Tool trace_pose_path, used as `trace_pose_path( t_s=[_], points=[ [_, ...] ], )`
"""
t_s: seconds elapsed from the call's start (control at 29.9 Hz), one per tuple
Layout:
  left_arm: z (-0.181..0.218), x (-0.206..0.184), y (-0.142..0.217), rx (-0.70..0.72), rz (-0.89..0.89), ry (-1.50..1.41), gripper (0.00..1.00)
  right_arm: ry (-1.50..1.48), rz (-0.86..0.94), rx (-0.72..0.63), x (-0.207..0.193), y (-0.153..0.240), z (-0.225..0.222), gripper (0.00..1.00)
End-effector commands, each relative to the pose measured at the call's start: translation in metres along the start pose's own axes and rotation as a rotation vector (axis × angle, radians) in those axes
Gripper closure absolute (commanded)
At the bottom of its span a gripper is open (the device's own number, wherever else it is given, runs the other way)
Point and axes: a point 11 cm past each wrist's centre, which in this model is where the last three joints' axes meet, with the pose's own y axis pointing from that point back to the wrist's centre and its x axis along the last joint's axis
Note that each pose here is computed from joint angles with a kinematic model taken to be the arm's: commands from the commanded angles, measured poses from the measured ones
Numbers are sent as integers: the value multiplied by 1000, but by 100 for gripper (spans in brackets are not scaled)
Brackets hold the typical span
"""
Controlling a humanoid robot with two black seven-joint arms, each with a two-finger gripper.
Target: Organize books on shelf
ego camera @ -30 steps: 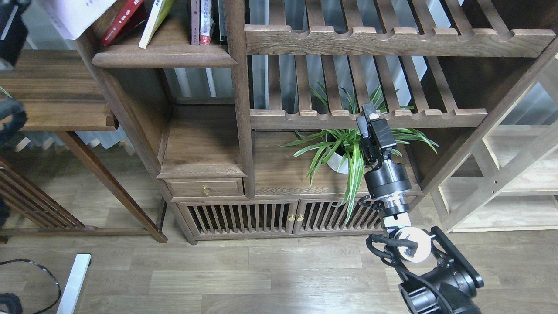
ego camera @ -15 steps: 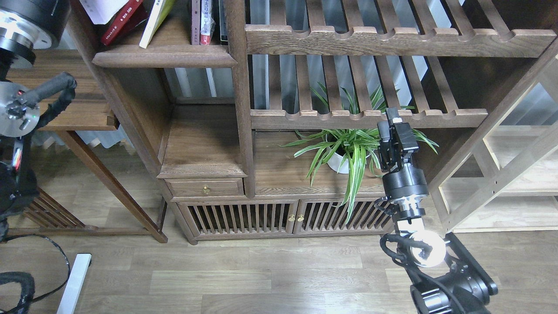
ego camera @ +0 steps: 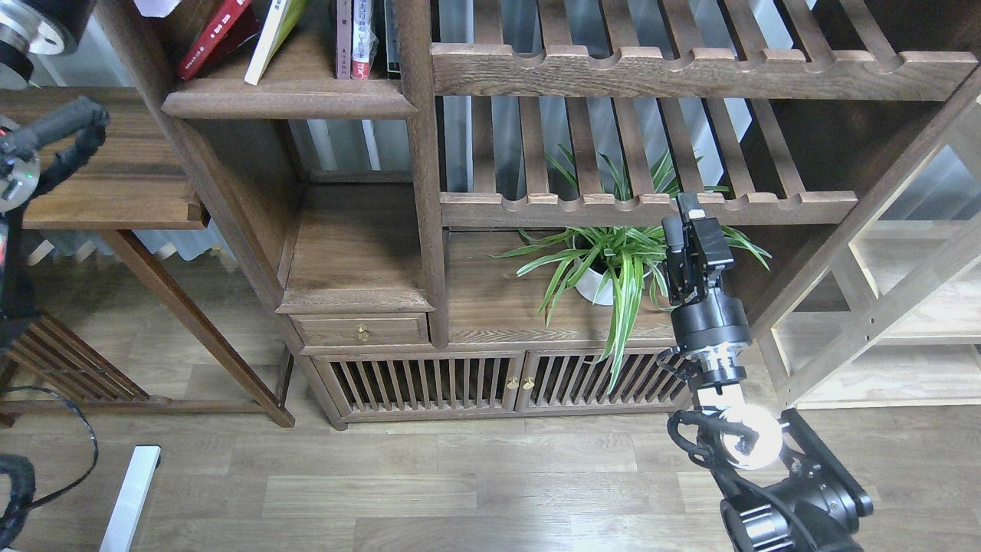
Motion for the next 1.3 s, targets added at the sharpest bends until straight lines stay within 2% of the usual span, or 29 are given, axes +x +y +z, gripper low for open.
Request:
trace_pose_path(
  t_s=[0.0, 0.23, 0.7, 1.27],
  points=[
    [-7, 4, -3, 20, 2, -12, 100, 0, 3, 0, 1, 0, 0, 36],
    [-20, 13, -10, 53, -17, -32, 100, 1, 0, 0, 0, -1, 0, 36],
    [-4, 15, -58, 66, -55, -63, 99, -11, -7, 12, -2, -6, 0, 36],
    [-23, 17, -91, 102, -33, -77, 98, -19, -1, 32, -1, -5, -8, 36]
  ],
)
